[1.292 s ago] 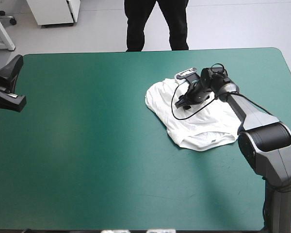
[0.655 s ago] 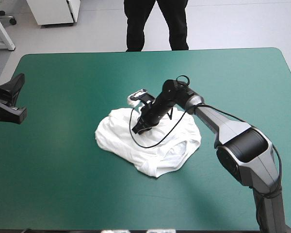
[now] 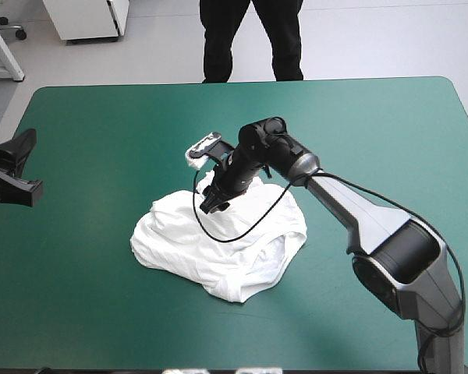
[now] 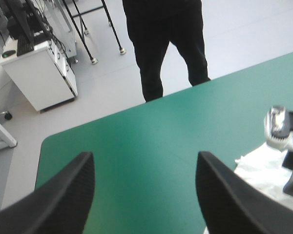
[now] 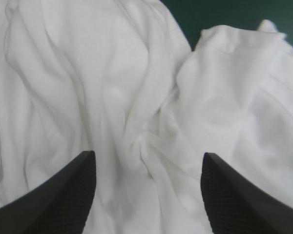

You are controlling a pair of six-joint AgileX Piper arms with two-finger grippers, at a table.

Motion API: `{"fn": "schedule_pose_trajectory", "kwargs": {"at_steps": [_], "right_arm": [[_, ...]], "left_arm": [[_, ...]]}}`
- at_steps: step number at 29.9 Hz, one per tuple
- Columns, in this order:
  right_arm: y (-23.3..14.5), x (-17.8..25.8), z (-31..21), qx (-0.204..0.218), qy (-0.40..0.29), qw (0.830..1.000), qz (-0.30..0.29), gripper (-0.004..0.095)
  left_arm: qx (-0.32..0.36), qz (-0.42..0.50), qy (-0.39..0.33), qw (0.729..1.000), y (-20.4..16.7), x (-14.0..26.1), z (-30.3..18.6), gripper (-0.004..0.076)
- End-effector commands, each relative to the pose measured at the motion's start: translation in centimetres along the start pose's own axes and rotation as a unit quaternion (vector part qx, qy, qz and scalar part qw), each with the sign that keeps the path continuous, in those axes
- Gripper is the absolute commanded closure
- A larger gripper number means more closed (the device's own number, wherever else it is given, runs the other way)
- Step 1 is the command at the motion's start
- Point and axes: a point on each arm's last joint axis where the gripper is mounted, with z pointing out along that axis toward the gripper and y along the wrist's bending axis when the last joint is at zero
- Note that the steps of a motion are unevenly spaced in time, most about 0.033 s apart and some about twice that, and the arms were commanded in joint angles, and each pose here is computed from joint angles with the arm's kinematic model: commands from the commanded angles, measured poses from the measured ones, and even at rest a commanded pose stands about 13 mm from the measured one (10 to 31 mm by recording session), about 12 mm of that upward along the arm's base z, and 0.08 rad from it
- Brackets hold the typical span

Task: Fold the cloth

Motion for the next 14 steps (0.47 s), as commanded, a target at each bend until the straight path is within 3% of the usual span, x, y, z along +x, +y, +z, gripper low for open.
{"fn": "schedule_pose_trajectory", "kwargs": {"at_steps": [1,7,10,14], "right_arm": [[0.9,-0.2,-8.3,0.069,-0.059,0.996,-0.015,0.0295],[1.2,3.8,-17.0,0.213,-0.077,0.974,-0.005,0.0297],[1.1,6.6,-20.4,0.282,-0.087,0.955,0.033,0.03],[1.2,10.0,-23.4,0.327,-0.095,0.937,0.076,0.03]], "left_arm": [[-0.003,-0.006,0.001,1.0,0.2,-0.1,-0.5,0.0281],[0.004,0.02,0.096,0.995,-0.7,2.4,1.8,0.0274],[0.016,0.027,0.14,0.99,-1.5,4.0,3.7,0.0251],[0.031,0.042,0.209,0.977,-2.8,6.3,7.0,0.0211]]}}
